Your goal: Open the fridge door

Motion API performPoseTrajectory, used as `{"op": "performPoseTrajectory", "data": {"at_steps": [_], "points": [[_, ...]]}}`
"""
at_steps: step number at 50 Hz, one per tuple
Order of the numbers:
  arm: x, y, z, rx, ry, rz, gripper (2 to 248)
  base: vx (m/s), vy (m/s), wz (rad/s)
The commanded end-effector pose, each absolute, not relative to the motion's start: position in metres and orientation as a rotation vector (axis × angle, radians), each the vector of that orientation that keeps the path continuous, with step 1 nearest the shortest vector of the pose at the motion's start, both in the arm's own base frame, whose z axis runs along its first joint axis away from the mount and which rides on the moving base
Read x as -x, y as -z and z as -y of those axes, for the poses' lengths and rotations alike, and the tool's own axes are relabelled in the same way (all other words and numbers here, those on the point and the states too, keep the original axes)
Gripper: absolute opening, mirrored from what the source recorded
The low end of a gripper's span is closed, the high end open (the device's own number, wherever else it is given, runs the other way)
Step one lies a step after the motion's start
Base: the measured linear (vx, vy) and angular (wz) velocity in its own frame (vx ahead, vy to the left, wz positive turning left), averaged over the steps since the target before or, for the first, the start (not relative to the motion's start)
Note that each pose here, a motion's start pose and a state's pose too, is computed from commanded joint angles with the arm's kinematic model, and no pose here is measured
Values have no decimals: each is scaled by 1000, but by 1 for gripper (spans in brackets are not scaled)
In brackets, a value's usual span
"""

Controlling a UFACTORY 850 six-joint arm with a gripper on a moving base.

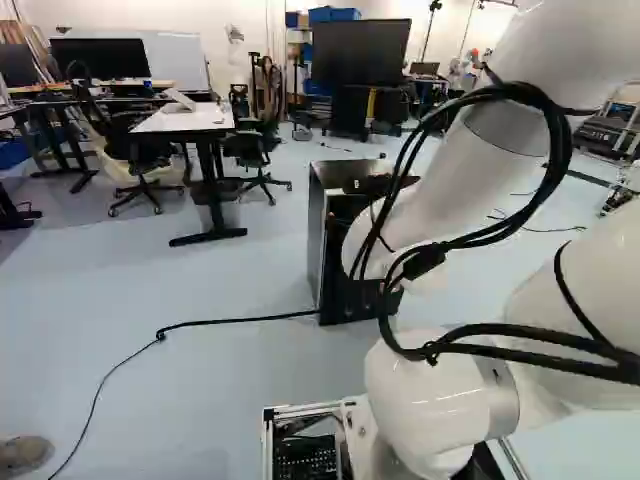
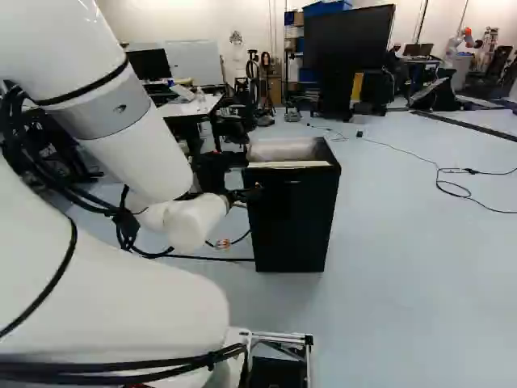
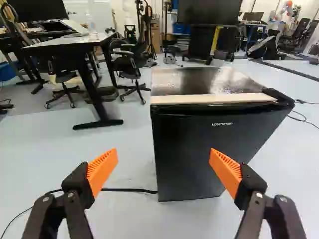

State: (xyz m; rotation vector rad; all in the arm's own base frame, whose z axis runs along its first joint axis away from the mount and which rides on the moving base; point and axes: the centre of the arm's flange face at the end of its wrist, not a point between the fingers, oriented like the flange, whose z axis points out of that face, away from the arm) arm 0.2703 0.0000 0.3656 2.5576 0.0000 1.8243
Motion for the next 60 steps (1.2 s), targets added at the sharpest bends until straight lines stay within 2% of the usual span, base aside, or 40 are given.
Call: {"op": "performPoseTrajectory", "data": {"at_steps": [60], "points": [[-295,-369,-6,-2576,-1818,-25,247,0,0,0]]}}
